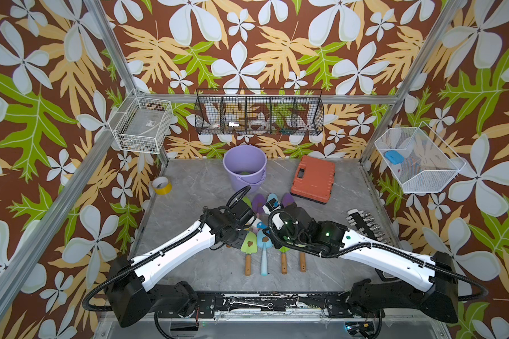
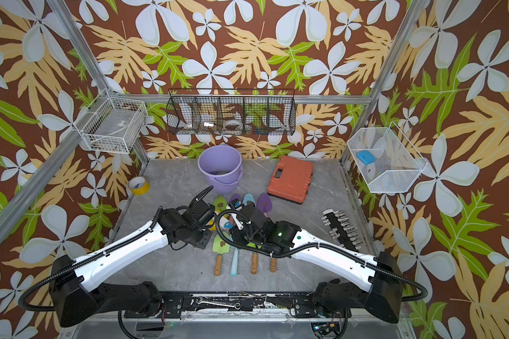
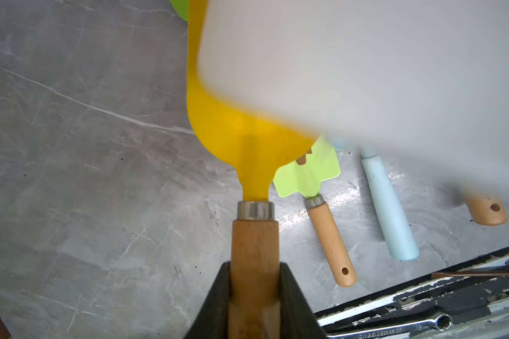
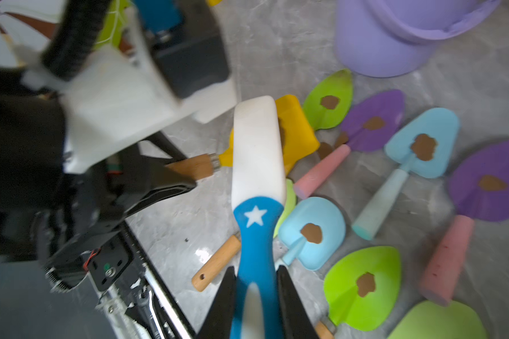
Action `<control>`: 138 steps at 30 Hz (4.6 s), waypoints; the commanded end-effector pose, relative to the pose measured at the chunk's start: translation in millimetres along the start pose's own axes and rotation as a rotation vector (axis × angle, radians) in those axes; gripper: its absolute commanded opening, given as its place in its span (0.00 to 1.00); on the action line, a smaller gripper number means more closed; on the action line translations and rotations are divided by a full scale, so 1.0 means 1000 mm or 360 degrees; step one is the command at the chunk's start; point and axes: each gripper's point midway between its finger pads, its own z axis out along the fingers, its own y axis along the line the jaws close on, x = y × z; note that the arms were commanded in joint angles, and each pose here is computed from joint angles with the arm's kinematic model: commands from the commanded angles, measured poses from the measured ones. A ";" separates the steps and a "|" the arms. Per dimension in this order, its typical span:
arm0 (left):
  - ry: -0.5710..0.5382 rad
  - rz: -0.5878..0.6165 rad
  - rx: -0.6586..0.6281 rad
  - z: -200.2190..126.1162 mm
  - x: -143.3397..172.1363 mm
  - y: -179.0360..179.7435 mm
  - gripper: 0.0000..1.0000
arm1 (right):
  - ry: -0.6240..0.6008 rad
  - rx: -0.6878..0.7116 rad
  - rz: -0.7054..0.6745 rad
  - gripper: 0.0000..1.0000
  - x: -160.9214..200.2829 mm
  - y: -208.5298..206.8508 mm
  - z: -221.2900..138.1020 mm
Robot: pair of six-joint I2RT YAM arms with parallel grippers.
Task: Brush the soil off the hand trowel and place it into the bucket
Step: Brush off the soil from the hand trowel.
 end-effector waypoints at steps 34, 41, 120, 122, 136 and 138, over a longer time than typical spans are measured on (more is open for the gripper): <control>-0.0076 -0.0029 0.0006 -0.010 -0.009 0.006 0.00 | -0.0037 0.0256 0.0230 0.00 -0.004 -0.070 0.008; -0.0125 -0.0091 0.0048 -0.013 -0.017 0.003 0.00 | -0.0223 0.0083 0.0270 0.00 -0.034 -0.049 -0.013; -0.0917 -0.1066 0.2233 -0.105 -0.050 -0.006 0.00 | -0.0750 -0.0637 0.0831 0.00 -0.052 -0.020 -0.063; -0.0916 -0.1062 0.2227 -0.104 -0.050 -0.006 0.00 | -0.0731 -0.0660 0.0818 0.00 -0.051 -0.014 -0.059; -0.0915 -0.1094 0.2128 -0.091 -0.051 0.008 0.00 | -0.0586 -0.0453 0.0856 0.00 -0.019 -0.024 -0.036; -0.0905 -0.1096 0.2100 -0.087 -0.051 0.008 0.00 | -0.0576 -0.0323 0.0838 0.00 -0.016 -0.036 -0.033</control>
